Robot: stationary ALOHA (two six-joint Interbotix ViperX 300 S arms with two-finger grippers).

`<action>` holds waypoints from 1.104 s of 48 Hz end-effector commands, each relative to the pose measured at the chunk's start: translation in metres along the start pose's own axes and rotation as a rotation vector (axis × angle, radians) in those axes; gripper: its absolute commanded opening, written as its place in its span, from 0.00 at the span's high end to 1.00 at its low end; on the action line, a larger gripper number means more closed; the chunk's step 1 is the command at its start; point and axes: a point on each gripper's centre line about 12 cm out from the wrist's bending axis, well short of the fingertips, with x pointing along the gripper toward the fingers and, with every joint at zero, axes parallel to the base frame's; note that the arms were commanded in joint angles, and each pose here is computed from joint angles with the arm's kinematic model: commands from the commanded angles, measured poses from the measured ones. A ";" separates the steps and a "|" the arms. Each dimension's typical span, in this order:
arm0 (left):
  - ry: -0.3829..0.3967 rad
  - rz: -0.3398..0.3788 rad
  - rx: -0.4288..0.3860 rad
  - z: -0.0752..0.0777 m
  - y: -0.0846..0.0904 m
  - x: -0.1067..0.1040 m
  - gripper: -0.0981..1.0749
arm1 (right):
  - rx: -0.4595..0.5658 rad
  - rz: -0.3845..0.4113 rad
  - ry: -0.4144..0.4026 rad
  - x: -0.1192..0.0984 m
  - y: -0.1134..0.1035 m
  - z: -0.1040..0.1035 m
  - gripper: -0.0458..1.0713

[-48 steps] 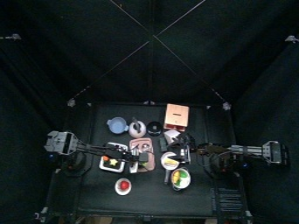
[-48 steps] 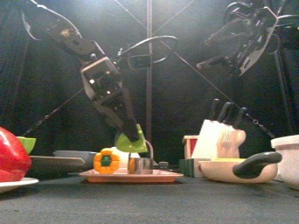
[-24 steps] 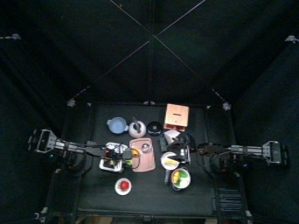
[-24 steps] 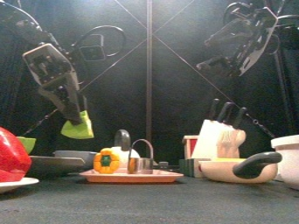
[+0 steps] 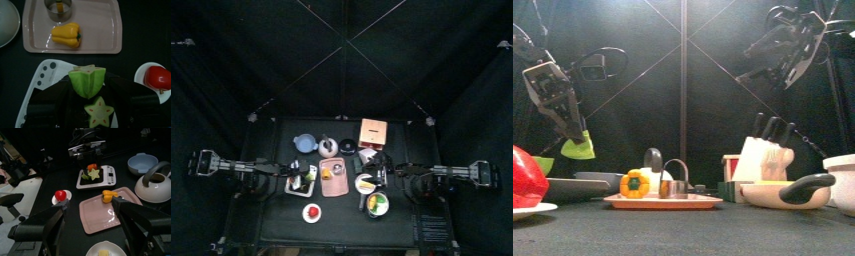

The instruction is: Place starfruit top on stove

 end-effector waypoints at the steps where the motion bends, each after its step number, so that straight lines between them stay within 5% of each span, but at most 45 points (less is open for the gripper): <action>1: -0.033 0.005 -0.008 0.003 0.002 -0.002 0.25 | -0.005 0.006 -0.033 0.002 0.001 0.012 0.08; 15: -0.003 0.009 -0.020 -0.009 0.004 0.000 0.18 | -0.004 0.004 -0.032 0.002 0.001 0.011 0.08; 53: -0.016 0.031 -0.040 -0.007 0.012 0.000 0.08 | -0.005 0.005 -0.033 0.002 0.001 0.012 0.08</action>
